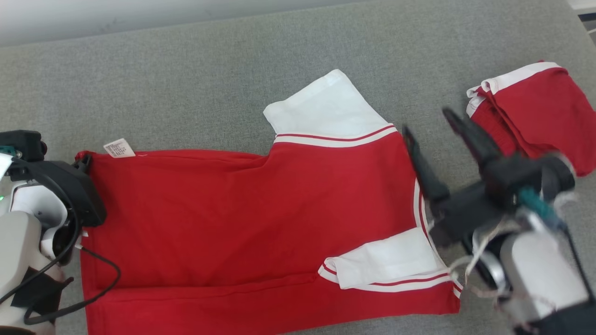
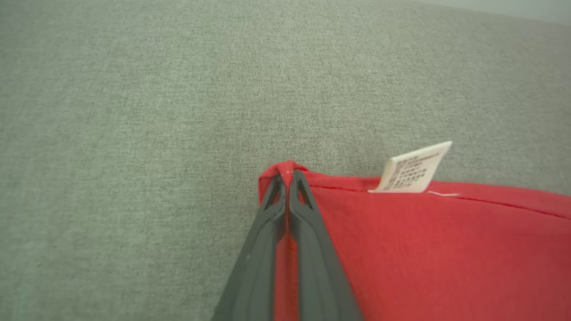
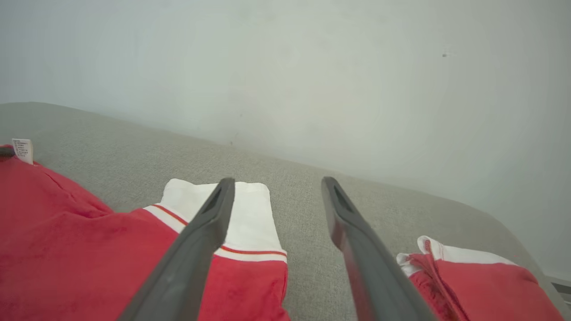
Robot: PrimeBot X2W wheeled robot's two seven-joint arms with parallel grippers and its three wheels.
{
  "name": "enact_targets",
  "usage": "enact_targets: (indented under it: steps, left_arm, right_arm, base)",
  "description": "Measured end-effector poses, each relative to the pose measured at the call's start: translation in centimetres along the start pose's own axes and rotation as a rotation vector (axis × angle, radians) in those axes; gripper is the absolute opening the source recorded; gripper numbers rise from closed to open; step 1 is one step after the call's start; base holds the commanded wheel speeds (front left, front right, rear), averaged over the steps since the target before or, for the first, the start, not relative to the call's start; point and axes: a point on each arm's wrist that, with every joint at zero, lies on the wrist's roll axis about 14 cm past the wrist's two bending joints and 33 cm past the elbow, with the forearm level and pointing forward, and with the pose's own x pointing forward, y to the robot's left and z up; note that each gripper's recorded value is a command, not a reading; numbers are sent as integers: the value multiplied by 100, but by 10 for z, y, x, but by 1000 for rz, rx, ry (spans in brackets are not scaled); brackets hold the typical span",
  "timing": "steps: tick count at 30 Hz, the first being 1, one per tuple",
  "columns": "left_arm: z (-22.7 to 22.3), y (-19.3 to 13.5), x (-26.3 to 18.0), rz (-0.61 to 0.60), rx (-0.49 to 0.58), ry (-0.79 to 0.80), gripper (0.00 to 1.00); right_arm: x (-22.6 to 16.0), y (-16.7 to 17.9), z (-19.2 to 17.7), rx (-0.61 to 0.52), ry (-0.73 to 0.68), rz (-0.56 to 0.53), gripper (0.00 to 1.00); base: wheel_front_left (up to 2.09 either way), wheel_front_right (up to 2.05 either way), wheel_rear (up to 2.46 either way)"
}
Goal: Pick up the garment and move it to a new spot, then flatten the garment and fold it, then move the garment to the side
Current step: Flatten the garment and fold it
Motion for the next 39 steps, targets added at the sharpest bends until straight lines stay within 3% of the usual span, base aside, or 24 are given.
enact_targets:
  steps: [12, 21, 39]
  left_arm:
    - [9, 1, 10, -19, -1, -19, 0]
    - [7, 4, 11, -18, 2, -7, 0]
    - [-2, 15, -1, 8, -14, -5, 0]
  right_arm:
    - [80, -13, -18, 33, 306, 83, 100]
    - [92, -4, -75, 76, 592, 119, 100]
    - [129, 40, -85, 99, 747, 215, 100]
  base:
    - [0, 0, 0]
    - [0, 0, 0]
    - [0, 0, 0]
